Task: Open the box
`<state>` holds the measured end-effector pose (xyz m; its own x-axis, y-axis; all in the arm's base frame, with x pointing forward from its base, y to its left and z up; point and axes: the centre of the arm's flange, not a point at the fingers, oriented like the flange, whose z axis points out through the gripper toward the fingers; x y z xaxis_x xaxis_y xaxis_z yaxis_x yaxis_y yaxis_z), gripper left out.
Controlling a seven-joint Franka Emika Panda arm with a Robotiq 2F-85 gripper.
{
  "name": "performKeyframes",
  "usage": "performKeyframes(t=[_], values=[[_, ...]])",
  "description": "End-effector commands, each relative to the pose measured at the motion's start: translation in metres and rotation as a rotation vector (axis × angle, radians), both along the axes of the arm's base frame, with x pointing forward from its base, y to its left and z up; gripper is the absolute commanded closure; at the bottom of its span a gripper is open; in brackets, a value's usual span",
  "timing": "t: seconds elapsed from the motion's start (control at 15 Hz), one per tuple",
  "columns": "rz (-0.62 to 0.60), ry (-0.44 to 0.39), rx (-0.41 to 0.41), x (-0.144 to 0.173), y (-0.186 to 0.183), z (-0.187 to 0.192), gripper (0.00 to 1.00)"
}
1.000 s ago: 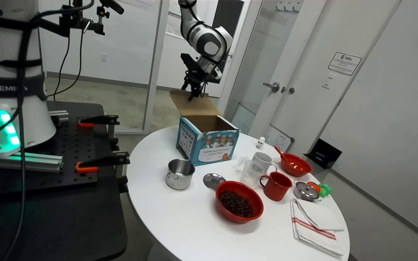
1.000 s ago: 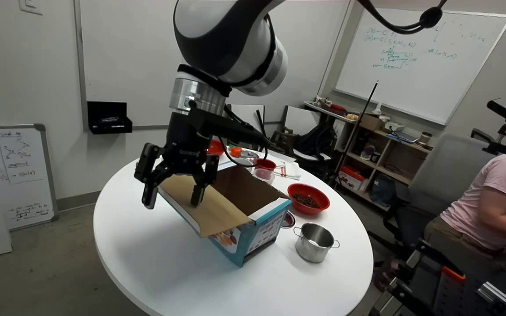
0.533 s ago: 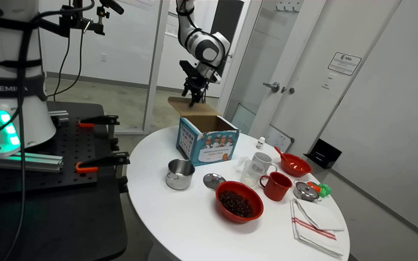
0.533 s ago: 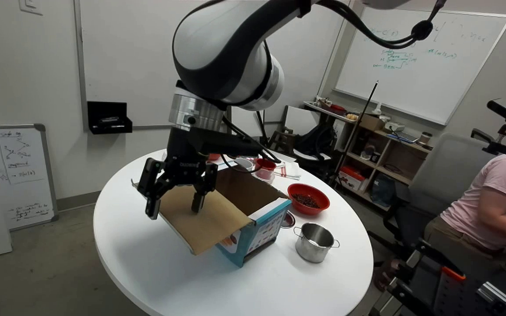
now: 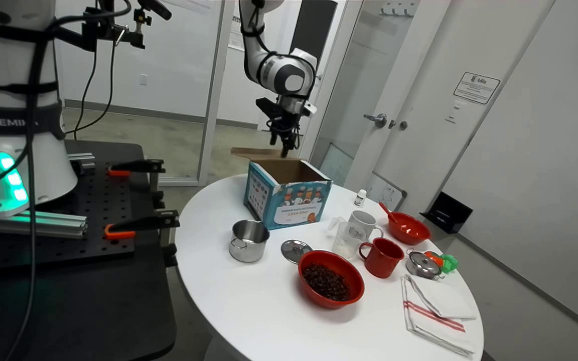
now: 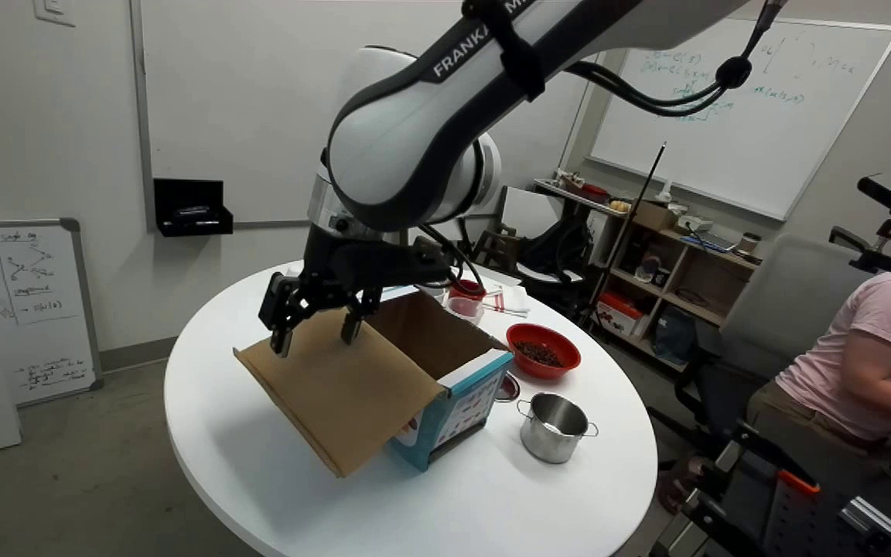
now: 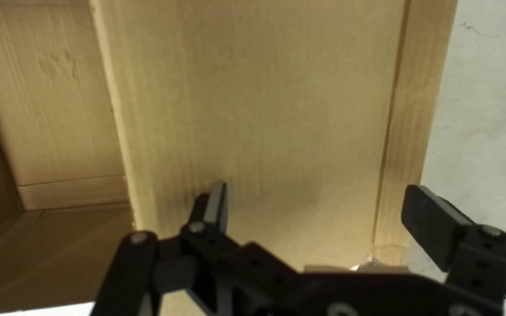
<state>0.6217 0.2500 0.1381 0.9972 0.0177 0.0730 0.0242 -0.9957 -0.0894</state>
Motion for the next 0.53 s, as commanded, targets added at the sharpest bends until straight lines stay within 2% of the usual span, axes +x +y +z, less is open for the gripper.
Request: performKeyframes(t=[0.0,0.47], values=[[-0.028,-0.039,-0.036,0.0003,0.0035,-0.0155,0.00],[-0.054,-0.048,-0.037,-0.0041,0.0030,-0.0216,0.00]])
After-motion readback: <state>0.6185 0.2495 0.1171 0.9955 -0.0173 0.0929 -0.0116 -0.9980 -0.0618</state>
